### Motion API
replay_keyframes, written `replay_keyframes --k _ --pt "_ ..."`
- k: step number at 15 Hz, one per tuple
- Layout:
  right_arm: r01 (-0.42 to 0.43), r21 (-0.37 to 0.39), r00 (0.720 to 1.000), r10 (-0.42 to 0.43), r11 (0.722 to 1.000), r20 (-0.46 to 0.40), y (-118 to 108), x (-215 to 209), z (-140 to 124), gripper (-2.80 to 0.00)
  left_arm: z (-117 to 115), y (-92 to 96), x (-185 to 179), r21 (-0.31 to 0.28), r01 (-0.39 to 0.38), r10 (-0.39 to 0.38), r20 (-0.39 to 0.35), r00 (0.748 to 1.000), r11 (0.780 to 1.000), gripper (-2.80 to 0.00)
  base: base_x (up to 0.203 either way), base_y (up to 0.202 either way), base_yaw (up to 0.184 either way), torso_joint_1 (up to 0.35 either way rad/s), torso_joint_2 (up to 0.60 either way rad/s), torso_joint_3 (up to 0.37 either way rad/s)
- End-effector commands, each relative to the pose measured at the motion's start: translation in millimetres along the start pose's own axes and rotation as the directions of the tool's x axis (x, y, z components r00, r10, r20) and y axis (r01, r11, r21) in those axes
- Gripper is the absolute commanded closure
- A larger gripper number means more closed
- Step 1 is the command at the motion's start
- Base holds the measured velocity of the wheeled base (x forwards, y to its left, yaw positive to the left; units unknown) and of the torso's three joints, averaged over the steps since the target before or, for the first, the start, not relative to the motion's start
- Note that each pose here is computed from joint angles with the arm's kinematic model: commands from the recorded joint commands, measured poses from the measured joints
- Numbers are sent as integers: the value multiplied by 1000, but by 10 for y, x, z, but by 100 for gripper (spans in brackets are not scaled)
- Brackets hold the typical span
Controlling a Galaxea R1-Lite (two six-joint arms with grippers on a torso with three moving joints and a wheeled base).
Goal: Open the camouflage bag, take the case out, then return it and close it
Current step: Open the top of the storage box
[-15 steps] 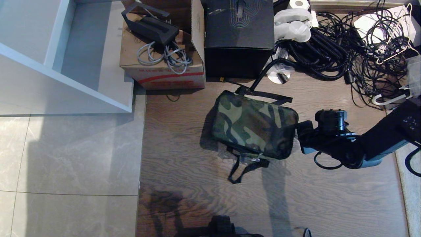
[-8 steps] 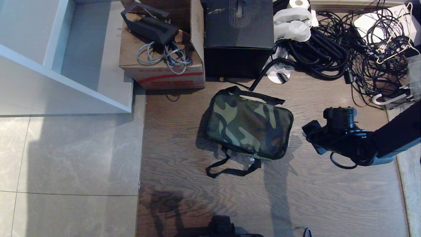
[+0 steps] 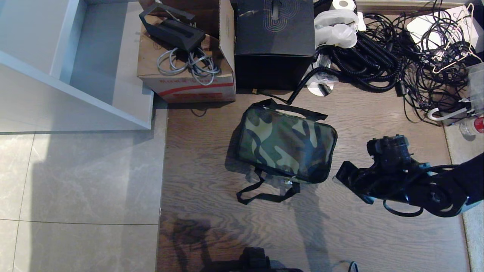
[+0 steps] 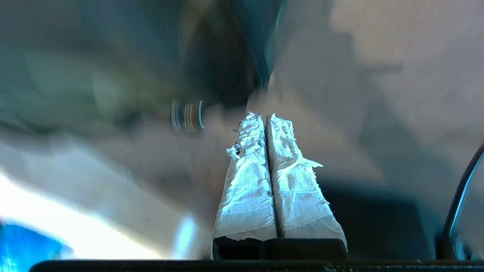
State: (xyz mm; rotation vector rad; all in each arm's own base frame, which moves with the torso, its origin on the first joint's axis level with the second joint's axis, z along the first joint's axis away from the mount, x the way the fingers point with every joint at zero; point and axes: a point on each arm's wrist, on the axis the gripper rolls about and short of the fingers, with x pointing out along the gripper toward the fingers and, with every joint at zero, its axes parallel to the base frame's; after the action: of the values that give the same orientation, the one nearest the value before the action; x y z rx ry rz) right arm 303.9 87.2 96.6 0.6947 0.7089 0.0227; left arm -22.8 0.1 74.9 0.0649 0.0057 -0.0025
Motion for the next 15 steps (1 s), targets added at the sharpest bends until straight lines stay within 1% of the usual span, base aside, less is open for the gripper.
replay_keyframes --k 1,4,5,7,8,9,10,11,12,14,15 --pt "-54 -66 995 48 996 -83 165 -10 -329 0 -1 0 0 1 1 -1 0 1000 1000 0 0 0 0 0 0 0" --pt "-154 -133 984 141 979 -105 381 193 -584 0 -1 0 0 1 1 -1 0 1000 1000 0 0 0 0 0 0 0" --pt "-159 -146 984 144 976 -108 397 281 -642 0 -1 0 0 0 1 -1 0 1000 1000 0 0 0 0 0 0 0" --pt "-115 -177 991 100 977 -88 355 497 -760 0 -1 0 0 1 2 -2 0 1000 1000 0 0 0 0 0 0 0" --pt "-101 -204 994 88 974 -72 354 594 -786 -280 -1 0 0 0 1 -1 0 1000 1000 0 0 0 0 0 0 0" --pt "-96 -257 995 86 962 -48 383 691 -782 -280 -1 0 0 1 1 -1 0 1000 1000 0 0 0 0 0 0 0" --pt "-66 -315 998 65 947 -13 386 752 -778 -280 -1 0 0 1 1 -1 0 1000 1000 0 0 0 0 0 0 0" --pt "-52 -350 998 60 935 13 411 806 -762 -280 -1 0 0 0 1 -1 0 1000 1000 0 0 0 0 0 0 0" --pt "-48 -357 997 65 933 37 447 873 -744 -280 -1 0 0 1 1 -1 0 1000 1000 0 0 0 0 0 0 0" --pt "-54 -347 995 79 936 57 431 979 -780 -280 -1 0 0 0 2 -2 0 1000 1000 0 0 0 0 0 0 0" --pt "-78 -327 991 110 942 82 455 1013 -777 -280 -1 0 0 1 2 -2 0 1000 1000 0 0 0 0 0 0 0"
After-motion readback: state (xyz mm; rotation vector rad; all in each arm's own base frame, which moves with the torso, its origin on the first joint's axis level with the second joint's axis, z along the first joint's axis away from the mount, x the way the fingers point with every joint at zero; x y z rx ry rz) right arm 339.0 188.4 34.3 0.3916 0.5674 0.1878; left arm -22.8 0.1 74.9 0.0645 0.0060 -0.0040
